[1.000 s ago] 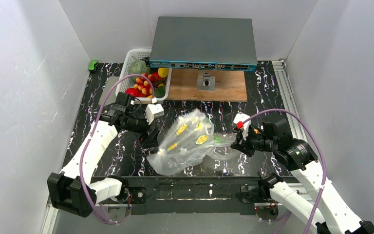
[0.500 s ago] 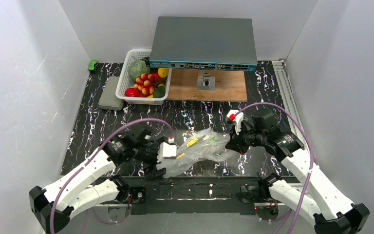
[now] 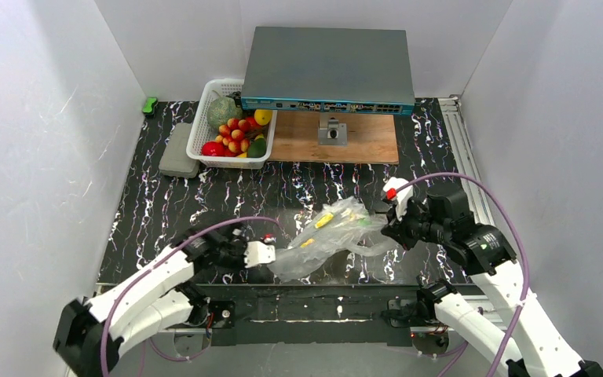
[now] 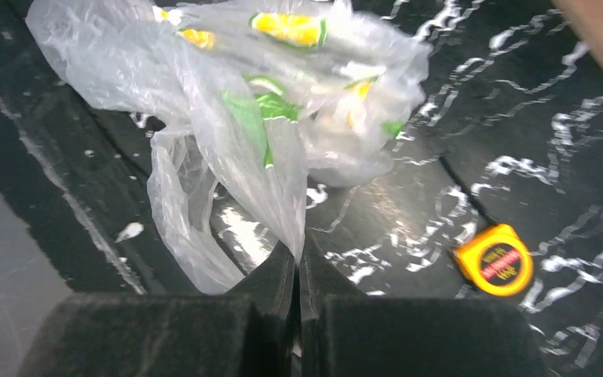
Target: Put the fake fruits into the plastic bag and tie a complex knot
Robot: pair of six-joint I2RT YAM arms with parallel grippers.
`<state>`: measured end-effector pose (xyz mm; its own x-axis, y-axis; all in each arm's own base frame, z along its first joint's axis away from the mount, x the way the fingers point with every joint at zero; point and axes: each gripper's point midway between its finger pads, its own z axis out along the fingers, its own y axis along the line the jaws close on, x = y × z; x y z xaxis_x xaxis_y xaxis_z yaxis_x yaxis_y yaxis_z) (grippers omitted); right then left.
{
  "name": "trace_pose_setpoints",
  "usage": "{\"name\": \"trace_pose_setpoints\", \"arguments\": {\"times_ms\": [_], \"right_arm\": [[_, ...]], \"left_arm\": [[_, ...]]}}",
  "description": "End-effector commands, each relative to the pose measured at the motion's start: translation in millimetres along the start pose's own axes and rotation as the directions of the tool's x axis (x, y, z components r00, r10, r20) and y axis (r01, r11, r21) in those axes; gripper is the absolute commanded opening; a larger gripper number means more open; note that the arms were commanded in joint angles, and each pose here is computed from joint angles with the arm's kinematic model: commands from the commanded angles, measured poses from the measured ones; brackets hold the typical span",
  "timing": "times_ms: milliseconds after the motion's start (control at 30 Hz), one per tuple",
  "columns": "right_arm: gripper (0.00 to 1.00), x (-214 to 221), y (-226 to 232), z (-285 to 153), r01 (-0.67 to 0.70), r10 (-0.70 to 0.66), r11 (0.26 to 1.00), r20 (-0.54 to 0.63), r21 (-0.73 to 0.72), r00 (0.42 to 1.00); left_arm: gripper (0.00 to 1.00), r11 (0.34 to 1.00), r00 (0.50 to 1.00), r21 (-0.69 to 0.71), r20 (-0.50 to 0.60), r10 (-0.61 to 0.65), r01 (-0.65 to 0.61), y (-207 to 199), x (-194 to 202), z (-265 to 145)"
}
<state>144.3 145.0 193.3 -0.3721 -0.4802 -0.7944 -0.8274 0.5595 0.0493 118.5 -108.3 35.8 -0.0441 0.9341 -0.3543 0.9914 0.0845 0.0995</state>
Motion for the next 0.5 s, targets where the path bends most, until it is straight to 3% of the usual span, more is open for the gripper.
{"name": "trace_pose_setpoints", "arguments": {"times_ms": [0,167,200,233,267,300,367,467], "right_arm": [[0.01,-7.7,-24.3,-17.5,0.074,-0.068,0.99,-0.05,0.119,0.996],[0.01,-19.8,-5.8,-11.1,0.116,-0.116,0.993,0.047,0.013,0.992],[0.01,-20.8,-3.3,-7.6,0.107,-0.106,0.994,0.046,-0.011,0.993],[0.01,-20.9,-2.8,-3.7,0.091,-0.09,0.995,0.033,-0.028,0.995],[0.01,-19.1,-4.0,0.3,0.077,-0.076,0.996,0.009,-0.038,0.997],[0.01,-17.6,-5.6,3.6,0.067,-0.068,0.997,-0.014,-0.044,0.998],[0.01,-16.6,-6.6,8.1,0.069,-0.072,0.996,-0.036,-0.061,0.997],[0.01,-24.3,-9.7,10.9,0.096,-0.096,0.994,0.001,-0.052,0.995]], "left_arm": [[0.0,0.999,0.997,-0.013,0.058,0.042,-0.042,-8.0,10.1,-30.7],[0.0,0.998,0.985,-0.049,0.167,-0.034,0.042,-0.9,-15.6,-45.8],[0.08,0.996,0.976,-0.019,0.201,-0.077,0.083,-0.6,-28.5,-51.3],[0.36,0.994,0.965,0.018,0.237,-0.112,0.111,-0.3,-43.1,-58.2],[0.82,0.988,0.949,0.077,0.278,-0.151,0.135,-1.0,-61.7,-65.5],[0.96,0.981,0.933,0.111,0.306,-0.187,0.16,0.2,-74.4,-68.7],[0.98,0.973,0.907,0.125,0.356,-0.225,0.193,9.7,-94.2,-69.1],[0.98,0.986,0.903,0.1,0.398,-0.161,0.132,18.6,-114.4,-56.6]]}}
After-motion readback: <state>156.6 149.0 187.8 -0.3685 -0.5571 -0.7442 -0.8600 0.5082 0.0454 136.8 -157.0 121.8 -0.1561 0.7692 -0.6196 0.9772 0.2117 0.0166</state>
